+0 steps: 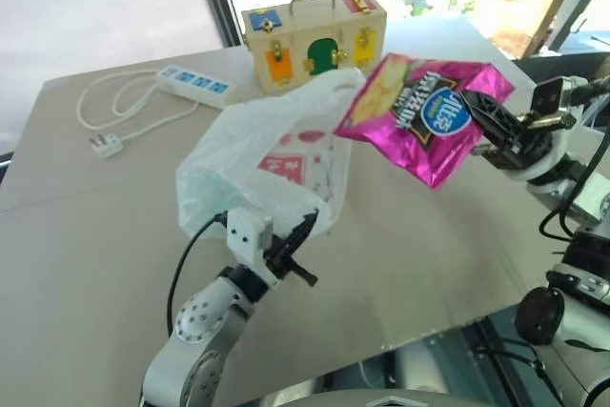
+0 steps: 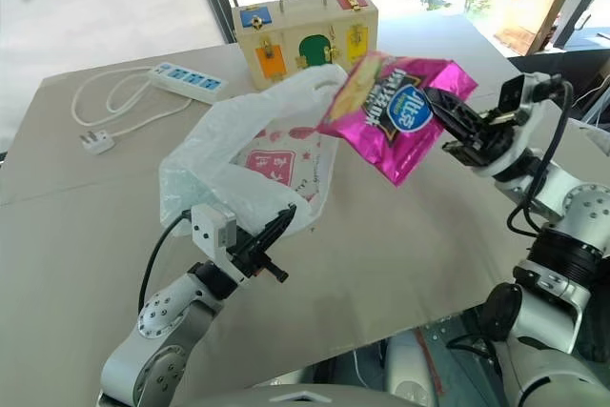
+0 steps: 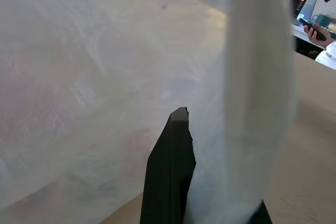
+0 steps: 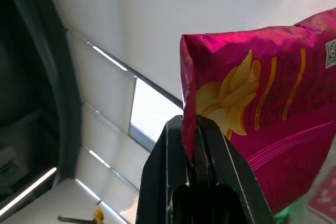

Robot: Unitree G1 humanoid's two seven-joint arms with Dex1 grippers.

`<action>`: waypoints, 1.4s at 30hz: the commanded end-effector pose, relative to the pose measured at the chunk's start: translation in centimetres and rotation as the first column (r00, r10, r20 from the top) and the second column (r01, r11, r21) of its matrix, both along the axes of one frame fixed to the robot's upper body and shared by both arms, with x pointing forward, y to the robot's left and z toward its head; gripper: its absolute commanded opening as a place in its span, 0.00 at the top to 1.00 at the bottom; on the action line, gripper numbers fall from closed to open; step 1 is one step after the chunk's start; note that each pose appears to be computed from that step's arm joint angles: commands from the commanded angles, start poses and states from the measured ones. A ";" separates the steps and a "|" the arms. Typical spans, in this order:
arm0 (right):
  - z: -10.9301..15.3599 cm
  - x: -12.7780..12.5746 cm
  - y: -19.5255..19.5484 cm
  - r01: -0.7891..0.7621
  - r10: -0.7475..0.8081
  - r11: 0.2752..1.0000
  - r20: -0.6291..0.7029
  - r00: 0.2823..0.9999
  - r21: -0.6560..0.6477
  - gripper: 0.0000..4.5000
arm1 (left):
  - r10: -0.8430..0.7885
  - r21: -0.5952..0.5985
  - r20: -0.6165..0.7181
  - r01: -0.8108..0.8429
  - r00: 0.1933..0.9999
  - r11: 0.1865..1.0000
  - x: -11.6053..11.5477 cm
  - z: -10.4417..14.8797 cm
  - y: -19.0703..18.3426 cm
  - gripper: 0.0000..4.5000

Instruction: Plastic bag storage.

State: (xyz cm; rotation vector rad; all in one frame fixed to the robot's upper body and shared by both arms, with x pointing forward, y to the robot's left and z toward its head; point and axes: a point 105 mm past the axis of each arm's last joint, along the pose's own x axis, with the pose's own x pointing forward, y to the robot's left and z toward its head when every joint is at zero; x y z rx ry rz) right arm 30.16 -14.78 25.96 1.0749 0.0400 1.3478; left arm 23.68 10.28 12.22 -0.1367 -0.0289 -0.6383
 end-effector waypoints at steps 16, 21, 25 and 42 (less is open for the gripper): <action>-7.9 3.3 10.3 -0.265 0.245 0.959 -0.174 0.954 -0.100 0.98 | 0.018 -0.012 0.037 -0.017 0.999 1.000 0.2 1.0 0.1 1.00; -6.2 -0.2 8.3 -0.392 0.378 0.916 -0.142 0.915 -0.087 0.98 | 0.038 -0.011 0.040 -0.038 0.998 0.999 0.2 1.1 0.3 1.00; -7.6 -2.6 6.8 -0.457 0.424 0.880 -0.215 0.880 -0.132 0.98 | 0.046 -0.008 0.042 -0.046 0.998 0.999 0.1 1.1 0.5 1.00; -11.2 13.5 11.7 0.206 -0.373 0.755 -0.150 0.916 -0.623 0.98 | -0.034 0.001 0.027 0.034 0.999 0.999 -0.1 0.9 0.1 1.00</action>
